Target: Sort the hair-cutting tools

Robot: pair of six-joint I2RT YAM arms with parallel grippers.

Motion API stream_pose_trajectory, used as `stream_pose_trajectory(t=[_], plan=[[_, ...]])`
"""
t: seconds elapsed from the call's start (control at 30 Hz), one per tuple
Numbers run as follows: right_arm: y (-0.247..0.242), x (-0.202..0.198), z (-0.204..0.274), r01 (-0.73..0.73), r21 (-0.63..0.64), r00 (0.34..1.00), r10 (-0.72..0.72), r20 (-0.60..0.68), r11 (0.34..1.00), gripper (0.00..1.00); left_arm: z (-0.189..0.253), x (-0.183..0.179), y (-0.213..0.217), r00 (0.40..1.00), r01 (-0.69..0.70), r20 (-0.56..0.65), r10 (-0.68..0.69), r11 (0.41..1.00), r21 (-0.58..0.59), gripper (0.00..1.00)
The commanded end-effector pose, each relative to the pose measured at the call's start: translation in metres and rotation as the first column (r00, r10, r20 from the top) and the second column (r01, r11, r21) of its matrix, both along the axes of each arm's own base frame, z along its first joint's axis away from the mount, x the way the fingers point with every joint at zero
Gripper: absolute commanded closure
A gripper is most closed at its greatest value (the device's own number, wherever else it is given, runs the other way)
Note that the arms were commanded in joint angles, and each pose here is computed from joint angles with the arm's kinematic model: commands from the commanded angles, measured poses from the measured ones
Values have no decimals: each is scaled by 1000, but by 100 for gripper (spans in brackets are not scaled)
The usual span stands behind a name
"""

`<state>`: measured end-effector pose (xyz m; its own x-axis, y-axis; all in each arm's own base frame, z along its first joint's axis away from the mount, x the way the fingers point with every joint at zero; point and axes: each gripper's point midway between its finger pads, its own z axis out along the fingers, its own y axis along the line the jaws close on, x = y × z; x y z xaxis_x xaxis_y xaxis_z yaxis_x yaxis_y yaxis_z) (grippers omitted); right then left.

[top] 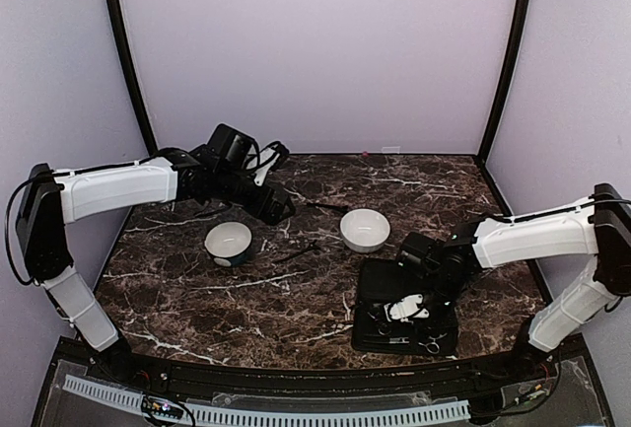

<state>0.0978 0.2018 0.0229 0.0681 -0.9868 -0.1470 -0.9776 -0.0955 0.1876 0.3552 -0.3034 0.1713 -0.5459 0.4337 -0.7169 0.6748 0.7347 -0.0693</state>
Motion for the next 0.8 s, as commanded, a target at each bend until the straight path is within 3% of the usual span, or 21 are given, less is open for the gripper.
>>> stream_pose_trajectory(t=[0.0,0.13,0.47,0.77], plan=[[40,-5,13,-13,178,999,18,-27,984,91,8,-3,-5,1000,27,10,-27,1000,0,1],[37,-5,15,-6,178,1000,9,-17,984,84,7,-3,-6,1000,29,8,-29,1000,3,1],[9,3,30,38,162,997,-49,67,986,80,4,-4,-6,999,33,2,-33,999,10,1],[-20,-2,23,-28,84,992,17,129,996,70,-3,-4,-8,999,37,-10,-37,999,21,1]])
